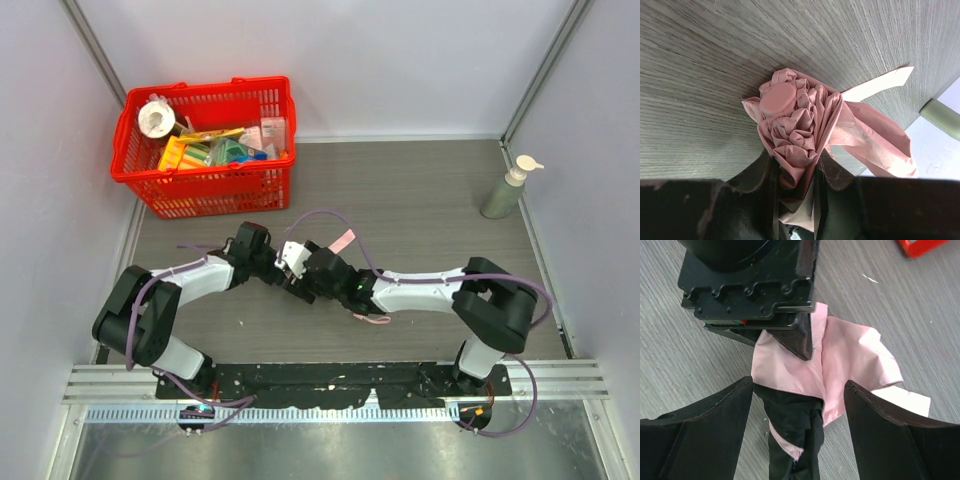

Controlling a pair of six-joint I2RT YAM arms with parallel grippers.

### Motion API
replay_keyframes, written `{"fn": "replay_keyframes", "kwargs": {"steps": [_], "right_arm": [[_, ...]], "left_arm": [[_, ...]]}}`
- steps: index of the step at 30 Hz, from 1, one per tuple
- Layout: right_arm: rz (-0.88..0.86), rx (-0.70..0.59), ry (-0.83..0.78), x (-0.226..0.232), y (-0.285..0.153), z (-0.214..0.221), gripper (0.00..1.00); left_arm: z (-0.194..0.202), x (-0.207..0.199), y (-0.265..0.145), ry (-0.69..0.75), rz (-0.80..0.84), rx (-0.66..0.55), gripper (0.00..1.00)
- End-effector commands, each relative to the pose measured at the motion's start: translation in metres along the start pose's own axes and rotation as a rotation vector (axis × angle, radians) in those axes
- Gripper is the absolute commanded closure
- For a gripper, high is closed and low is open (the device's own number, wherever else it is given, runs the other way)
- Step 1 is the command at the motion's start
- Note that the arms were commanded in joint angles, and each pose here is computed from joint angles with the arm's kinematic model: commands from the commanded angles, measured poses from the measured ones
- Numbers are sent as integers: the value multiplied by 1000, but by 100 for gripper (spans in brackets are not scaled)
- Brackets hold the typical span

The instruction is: Put away the umbrella

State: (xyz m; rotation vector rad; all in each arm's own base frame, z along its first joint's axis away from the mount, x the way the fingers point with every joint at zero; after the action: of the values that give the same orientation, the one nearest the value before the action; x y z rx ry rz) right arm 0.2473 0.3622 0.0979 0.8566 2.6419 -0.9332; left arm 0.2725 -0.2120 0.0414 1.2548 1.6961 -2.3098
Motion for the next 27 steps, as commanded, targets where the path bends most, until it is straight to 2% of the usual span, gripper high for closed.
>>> {"fn": "replay_keyframes", "kwargs": {"steps": [1, 6, 9, 10, 11, 12, 13, 14, 16, 19, 22, 26, 27], "right_arm": [[47, -92, -31, -2, 16, -17, 23], [39, 11, -30, 13, 30, 26, 28], [42, 64, -1, 20, 30, 49, 37], [54, 74, 10, 18, 31, 55, 47], [60, 99, 23, 19, 30, 62, 50], [72, 122, 18, 20, 31, 68, 60], [78, 138, 28, 19, 31, 74, 65], [70, 140, 32, 21, 32, 76, 79], [48, 146, 45, 27, 33, 80, 99], [-33, 171, 94, 37, 36, 89, 99], [-139, 181, 181, 49, 36, 98, 99], [-269, 202, 283, 69, 27, 113, 99], [-305, 196, 298, 73, 26, 114, 99]], "left_arm": [[-5, 118, -3, 0, -447, -46, 100], [-4, 121, -3, -10, -473, -42, 100], [-3, 121, -5, -16, -475, -39, 100], [-3, 120, -6, -16, -471, -42, 100], [-3, 120, -6, -17, -468, -42, 100], [-3, 120, -8, -21, -466, -44, 100], [-3, 119, -8, -24, -458, -44, 100], [-2, 118, -8, -23, -452, -44, 100], [-2, 113, -8, -21, -435, -38, 100], [-6, 101, -7, 19, -365, -57, 100], [-11, 77, -9, 74, -230, -90, 60], [-24, 62, -20, 127, -94, -179, 21], [-25, 60, -22, 138, -68, -192, 6]]}}
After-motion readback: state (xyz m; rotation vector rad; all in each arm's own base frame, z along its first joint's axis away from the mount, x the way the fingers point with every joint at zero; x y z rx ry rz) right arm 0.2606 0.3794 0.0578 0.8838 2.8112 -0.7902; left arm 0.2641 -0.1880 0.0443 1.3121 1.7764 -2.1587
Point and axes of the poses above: each gripper's point midway between its finger pads, its own y axis out along the fingers, its own x axis along the line the jaws close on, z = x × y, the point moved 1 cm from there along -y, back along the fingers, and after that the axes turned 5 degrees about -y, right-handed, at the moved point
